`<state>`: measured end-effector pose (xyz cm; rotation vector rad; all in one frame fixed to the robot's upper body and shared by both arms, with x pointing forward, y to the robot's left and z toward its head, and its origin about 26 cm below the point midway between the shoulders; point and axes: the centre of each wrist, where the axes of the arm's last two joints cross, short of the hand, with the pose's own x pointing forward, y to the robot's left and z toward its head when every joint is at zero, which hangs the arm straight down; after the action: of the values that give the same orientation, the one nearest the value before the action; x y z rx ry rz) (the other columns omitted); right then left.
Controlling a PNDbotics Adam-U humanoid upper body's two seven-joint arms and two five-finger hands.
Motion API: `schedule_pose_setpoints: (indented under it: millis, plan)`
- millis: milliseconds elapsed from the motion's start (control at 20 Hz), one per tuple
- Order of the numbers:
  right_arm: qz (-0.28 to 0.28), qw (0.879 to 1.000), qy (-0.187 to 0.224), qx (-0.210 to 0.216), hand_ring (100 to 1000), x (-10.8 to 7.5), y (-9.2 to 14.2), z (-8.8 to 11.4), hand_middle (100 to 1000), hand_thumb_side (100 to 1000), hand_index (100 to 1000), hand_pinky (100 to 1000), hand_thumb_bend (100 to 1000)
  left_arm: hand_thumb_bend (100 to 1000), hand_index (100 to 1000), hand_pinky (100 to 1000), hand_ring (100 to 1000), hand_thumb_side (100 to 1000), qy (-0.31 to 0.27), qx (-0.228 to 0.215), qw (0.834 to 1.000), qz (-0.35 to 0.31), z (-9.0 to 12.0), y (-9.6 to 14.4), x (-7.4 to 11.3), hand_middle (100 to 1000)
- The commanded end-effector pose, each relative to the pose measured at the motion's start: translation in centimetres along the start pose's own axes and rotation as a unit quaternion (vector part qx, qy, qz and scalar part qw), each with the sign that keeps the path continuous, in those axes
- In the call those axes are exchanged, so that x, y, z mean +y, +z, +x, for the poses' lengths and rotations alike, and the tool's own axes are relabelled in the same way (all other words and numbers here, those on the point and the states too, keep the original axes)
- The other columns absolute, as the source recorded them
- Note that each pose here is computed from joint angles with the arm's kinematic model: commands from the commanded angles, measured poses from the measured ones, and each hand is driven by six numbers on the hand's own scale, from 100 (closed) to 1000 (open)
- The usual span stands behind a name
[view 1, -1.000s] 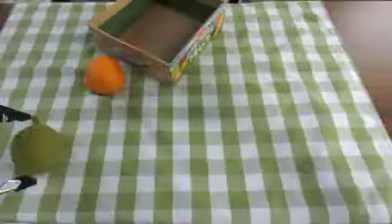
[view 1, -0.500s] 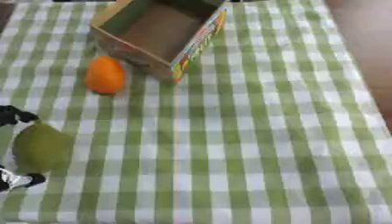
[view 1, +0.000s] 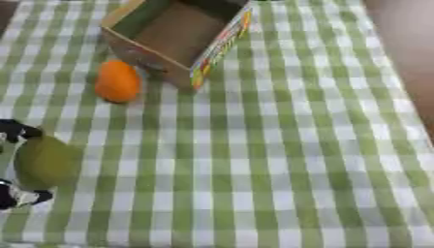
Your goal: Pick up objects on the table and place them in the box.
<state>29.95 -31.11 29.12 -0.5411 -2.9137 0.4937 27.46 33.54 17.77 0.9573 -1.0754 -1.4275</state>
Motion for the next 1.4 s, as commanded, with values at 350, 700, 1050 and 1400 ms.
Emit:
schedule_pose_setpoints:
  millis: [350,700,1050,1400]
  plan:
    - [0.002,1.000,0.001,-0.011,783,-0.3,-0.5,0.4,569,524,869,805,100,447,787,653,656,268,0.013,0.006,1.000,-0.007,-0.3,-0.4,0.2,624]
    - [0.001,1.000,0.002,-0.010,782,-0.4,-0.4,0.4,568,524,869,806,100,100,654,448,511,100,0.028,0.015,0.999,-0.010,-1.1,-0.9,0.0,488]
    - [0.002,1.000,0.004,-0.008,780,-0.5,-0.3,0.4,566,524,870,806,100,100,614,420,468,100,0.032,-0.018,0.995,0.091,0.1,0.1,2.8,460]
    - [0.007,1.000,0.005,-0.011,771,-0.5,-0.4,0.4,568,524,870,806,100,100,618,449,495,100,-0.006,-0.062,0.977,0.205,1.2,1.1,8.2,463]
